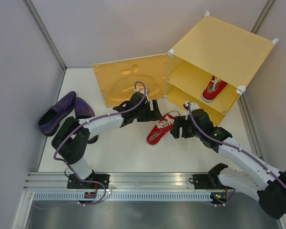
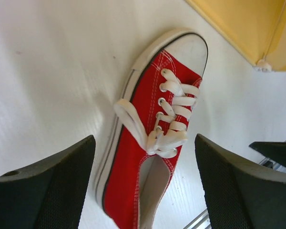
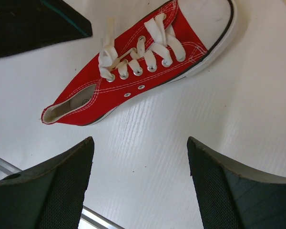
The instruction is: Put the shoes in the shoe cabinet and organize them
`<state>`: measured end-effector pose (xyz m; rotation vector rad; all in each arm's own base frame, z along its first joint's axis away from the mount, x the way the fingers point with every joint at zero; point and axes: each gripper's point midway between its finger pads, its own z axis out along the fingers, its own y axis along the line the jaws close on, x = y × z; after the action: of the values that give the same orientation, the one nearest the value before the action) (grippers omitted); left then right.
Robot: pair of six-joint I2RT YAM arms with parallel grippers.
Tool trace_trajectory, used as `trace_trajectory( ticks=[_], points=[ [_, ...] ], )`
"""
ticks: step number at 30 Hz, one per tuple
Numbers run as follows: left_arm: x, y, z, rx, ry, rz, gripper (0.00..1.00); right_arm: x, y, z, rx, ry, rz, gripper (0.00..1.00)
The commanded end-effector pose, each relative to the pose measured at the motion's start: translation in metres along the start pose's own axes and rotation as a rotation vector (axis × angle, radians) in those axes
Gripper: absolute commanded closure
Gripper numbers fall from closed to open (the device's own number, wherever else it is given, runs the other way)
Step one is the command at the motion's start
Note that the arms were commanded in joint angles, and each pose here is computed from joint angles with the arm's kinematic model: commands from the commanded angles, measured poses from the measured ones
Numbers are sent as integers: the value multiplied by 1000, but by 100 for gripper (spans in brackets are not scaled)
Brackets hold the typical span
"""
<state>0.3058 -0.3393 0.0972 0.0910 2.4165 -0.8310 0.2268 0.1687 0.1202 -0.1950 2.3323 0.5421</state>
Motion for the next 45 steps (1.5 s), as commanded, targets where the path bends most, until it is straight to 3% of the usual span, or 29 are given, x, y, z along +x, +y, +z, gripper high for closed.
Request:
trace_trajectory(
  ticks=[1,8,19,30,35,45],
  points=[
    [-38,10,-38,-7,-51,26,14,-12,14,7,6,-49,19,18],
    [-82,68,-89,-124,-110,-41,20,-9,39,16,19,-40,-10,21],
    [-108,91,-140,-216,-158,-66,20,-5,103,30,76,15,-215,22],
    [-113,120,-154,-362,-207,3,17,20,116,79,198,100,-254,26],
    [-117,121,-157,-352,-216,-5,16,31,121,100,221,132,-282,29],
    [-110,125,-151,-320,-177,-47,16,57,113,122,288,206,-339,44]
  ],
)
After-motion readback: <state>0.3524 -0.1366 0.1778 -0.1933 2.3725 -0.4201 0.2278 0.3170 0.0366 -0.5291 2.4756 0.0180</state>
